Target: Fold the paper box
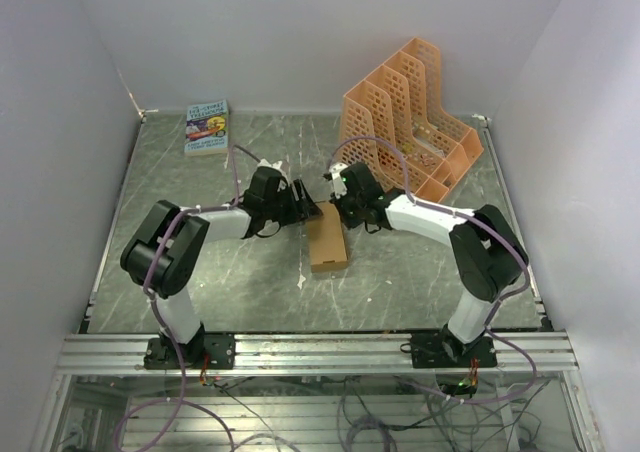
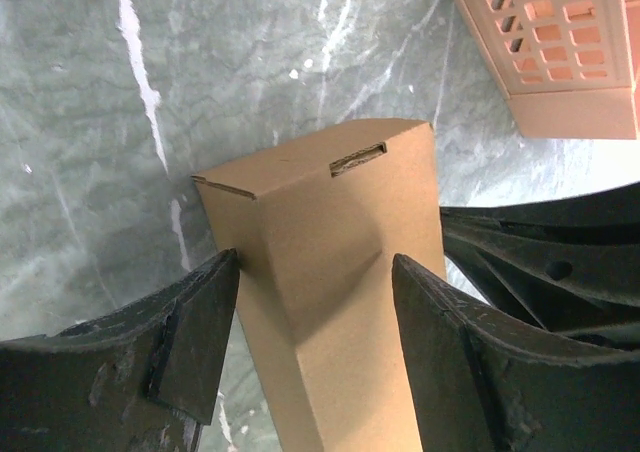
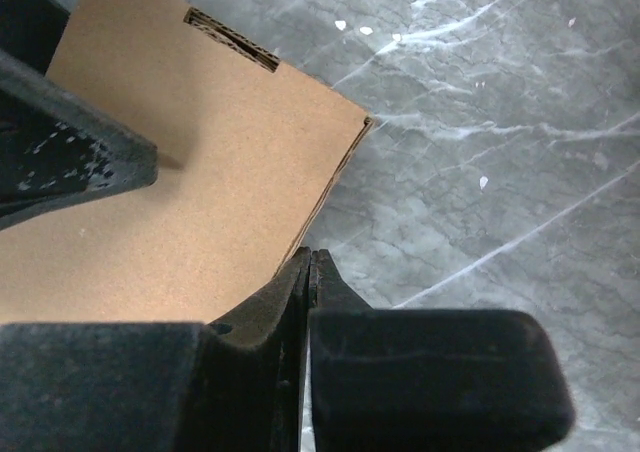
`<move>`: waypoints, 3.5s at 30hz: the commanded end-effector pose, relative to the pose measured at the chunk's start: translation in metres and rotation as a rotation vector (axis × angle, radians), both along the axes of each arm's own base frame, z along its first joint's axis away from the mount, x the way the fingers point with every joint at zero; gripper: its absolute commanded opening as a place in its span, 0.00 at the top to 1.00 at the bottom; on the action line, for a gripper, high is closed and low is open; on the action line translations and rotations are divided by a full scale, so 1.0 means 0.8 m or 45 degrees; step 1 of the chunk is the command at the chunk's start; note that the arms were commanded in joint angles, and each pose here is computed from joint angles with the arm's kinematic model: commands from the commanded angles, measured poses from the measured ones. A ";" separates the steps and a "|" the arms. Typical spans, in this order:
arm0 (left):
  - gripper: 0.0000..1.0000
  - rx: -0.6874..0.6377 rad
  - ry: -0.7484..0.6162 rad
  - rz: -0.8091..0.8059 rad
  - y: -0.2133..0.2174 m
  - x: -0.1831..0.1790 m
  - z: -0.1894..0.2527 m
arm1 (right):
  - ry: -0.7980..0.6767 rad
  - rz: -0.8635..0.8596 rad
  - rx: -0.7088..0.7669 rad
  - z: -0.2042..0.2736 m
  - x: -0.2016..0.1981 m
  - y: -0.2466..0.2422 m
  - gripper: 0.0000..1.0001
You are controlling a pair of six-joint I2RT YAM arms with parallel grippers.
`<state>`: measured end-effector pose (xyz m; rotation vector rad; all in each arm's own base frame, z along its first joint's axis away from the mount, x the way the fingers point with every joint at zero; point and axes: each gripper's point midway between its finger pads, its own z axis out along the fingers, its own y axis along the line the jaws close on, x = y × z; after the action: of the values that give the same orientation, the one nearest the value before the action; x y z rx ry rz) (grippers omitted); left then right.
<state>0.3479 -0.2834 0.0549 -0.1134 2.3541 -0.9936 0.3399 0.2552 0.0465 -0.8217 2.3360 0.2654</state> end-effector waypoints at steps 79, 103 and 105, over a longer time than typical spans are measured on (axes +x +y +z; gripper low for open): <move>0.24 0.185 -0.073 0.008 -0.047 -0.148 0.029 | 0.310 0.058 0.210 -0.006 -0.128 -0.034 1.00; 0.01 -0.055 -0.259 0.029 -0.006 -0.125 0.118 | -0.120 0.444 0.351 0.126 -0.054 -0.054 0.61; 0.01 -0.012 -0.236 0.048 -0.006 -0.108 0.123 | -0.024 0.483 0.462 0.133 -0.049 -0.048 0.55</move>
<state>0.2435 -0.2799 0.1360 -0.0762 2.1940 -0.8962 0.2991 0.2027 0.1396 -0.9430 2.1066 0.5919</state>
